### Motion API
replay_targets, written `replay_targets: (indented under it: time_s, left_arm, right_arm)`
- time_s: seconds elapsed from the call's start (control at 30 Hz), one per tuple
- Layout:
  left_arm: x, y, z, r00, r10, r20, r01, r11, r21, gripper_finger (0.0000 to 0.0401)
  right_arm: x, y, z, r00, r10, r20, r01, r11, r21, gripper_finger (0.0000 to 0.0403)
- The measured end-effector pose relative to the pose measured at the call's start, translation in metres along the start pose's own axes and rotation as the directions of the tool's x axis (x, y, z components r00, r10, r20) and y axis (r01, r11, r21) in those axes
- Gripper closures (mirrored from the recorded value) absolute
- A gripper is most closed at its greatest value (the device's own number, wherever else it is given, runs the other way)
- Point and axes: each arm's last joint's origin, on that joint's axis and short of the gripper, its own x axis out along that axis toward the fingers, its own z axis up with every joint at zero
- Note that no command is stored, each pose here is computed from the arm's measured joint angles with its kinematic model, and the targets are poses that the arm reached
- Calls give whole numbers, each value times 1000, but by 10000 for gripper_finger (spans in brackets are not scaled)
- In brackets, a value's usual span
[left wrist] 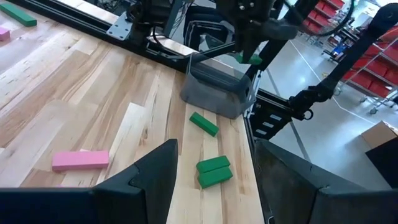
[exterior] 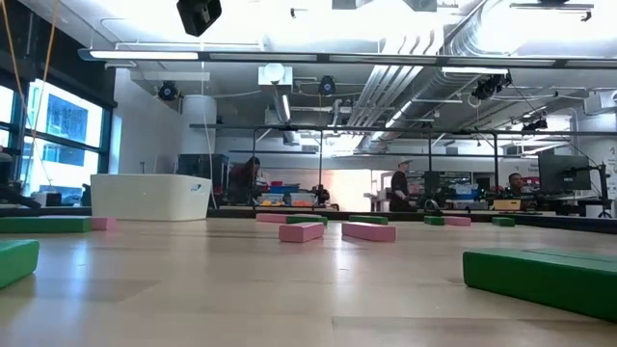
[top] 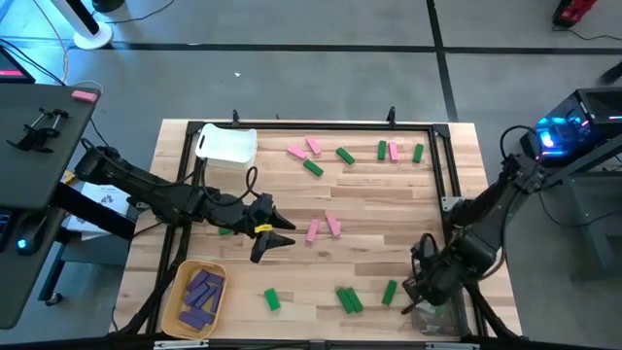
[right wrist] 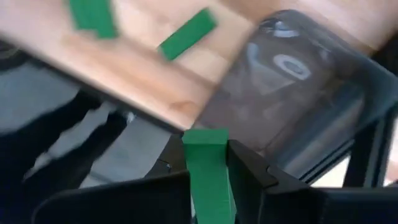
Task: Sort blocks
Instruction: Put the green block into the black bin
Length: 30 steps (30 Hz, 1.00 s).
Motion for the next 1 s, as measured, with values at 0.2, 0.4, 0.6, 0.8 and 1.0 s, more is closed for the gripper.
replay_targets:
  time_s: [0.2, 0.4, 0.6, 0.8, 1.0]
  left_arm:
    - [0, -1, 2, 1000, -13, 23, 13, 1000, -4, 199]
    - [0, -2, 2, 999, -24, 22, 25, 1000, -16, 199]
    - [0, -3, 1, 998, -55, 1, 55, 998, -29, 199]
    - [0, -3, 1, 999, -55, -1, 55, 998, -29, 199]
    - [0, -3, 1, 999, -53, -3, 53, 998, -29, 199]
  right_arm:
    - [11, -13, -8, 979, -182, 86, 171, 978, 124, 363]
    - [12, -21, -10, 953, -301, 41, 291, 943, 164, 318]
    - [12, -19, -11, 958, -285, 5, 282, 950, 132, 237]
    - [10, 16, -5, 992, 76, 99, -83, 994, 65, 205]
    - [27, 76, 26, 920, 369, 134, -363, 929, -72, 204]
